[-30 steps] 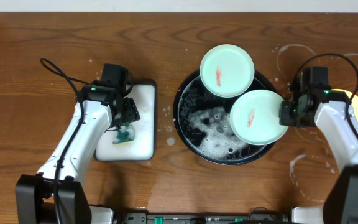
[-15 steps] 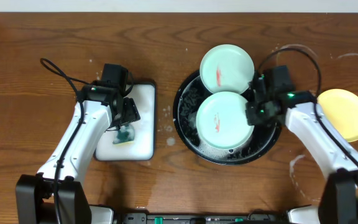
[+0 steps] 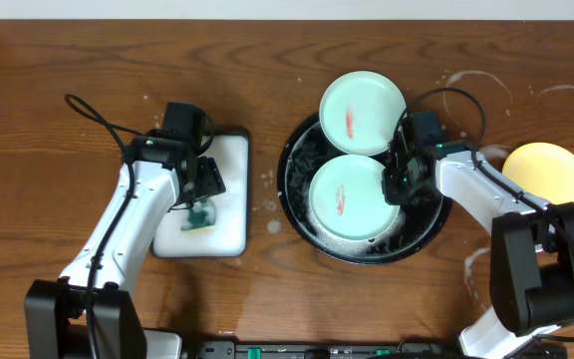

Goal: Clean dirty plates on tray and stack at the side

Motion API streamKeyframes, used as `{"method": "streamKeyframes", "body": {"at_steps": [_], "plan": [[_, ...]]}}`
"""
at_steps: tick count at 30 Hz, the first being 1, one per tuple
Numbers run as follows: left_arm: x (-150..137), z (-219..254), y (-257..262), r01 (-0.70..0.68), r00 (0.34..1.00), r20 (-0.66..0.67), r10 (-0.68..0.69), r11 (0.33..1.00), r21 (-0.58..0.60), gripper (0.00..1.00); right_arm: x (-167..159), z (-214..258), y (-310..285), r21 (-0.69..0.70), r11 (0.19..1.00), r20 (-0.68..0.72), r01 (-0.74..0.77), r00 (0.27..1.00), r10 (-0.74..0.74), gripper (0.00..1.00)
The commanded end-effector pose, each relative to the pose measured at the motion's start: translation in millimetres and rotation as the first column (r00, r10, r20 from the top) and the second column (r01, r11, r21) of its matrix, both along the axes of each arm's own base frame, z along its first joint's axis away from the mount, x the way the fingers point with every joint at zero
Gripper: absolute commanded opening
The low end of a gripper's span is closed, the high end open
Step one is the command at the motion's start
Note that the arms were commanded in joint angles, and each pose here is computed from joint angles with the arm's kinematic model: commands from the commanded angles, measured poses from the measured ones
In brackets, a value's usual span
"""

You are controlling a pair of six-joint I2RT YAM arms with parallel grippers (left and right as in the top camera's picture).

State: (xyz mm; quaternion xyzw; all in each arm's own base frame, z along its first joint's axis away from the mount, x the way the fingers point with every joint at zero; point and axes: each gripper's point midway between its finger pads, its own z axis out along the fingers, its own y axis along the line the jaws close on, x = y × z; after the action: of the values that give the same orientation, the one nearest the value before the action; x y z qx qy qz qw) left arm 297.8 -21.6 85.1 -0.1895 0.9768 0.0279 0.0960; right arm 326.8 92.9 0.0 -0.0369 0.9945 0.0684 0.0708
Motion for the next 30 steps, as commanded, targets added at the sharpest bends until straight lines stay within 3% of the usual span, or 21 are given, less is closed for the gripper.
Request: {"method": "streamKeyframes", "body": {"at_steps": [1, 7, 12, 17, 21, 25, 28, 30], "plan": [[-5, -1, -16, 0.012, 1.0, -0.024, -0.014, 0.995, -0.098, 0.82, -2, -16, -3, -0.037, 0.996, -0.011, -0.085, 0.996, 0.084, 0.04], [-2, -1, -17, 0.013, 1.0, -0.015, -0.015, 0.995, -0.104, 0.82, 8, -14, -3, -0.061, 0.977, 0.041, -0.203, 0.978, 0.205, 0.01], [-2, -8, 4, -0.01, 1.0, 0.002, 0.01, 1.0, 0.019, 0.82, 8, -14, -3, -0.057, 0.978, 0.039, -0.202, 0.978, 0.204, 0.01], [0, -39, 9, -0.013, 0.999, 0.04, 0.011, 0.999, 0.045, 0.8, 6, -15, -3, -0.056, 0.978, 0.033, -0.202, 0.978, 0.204, 0.01], [-1, -65, 14, -0.019, 0.998, 0.062, 0.015, 0.998, 0.063, 0.68, 5, -15, -3, -0.054, 0.98, 0.026, -0.191, 0.981, 0.193, 0.01], [1, -81, 13, -0.021, 0.996, 0.088, 0.015, 0.998, 0.059, 0.44, 3, -15, -4, -0.055, 0.98, 0.019, -0.192, 0.981, 0.193, 0.01], [3, -86, 13, -0.02, 0.996, 0.093, 0.015, 0.998, 0.057, 0.12, 3, -15, -4, -0.055, 0.98, 0.019, -0.192, 0.981, 0.193, 0.01], [4, -86, 12, -0.02, 0.995, 0.096, 0.015, 0.998, 0.056, 0.08, 3, -15, -4, -0.055, 0.98, 0.019, -0.192, 0.981, 0.193, 0.01]]}}
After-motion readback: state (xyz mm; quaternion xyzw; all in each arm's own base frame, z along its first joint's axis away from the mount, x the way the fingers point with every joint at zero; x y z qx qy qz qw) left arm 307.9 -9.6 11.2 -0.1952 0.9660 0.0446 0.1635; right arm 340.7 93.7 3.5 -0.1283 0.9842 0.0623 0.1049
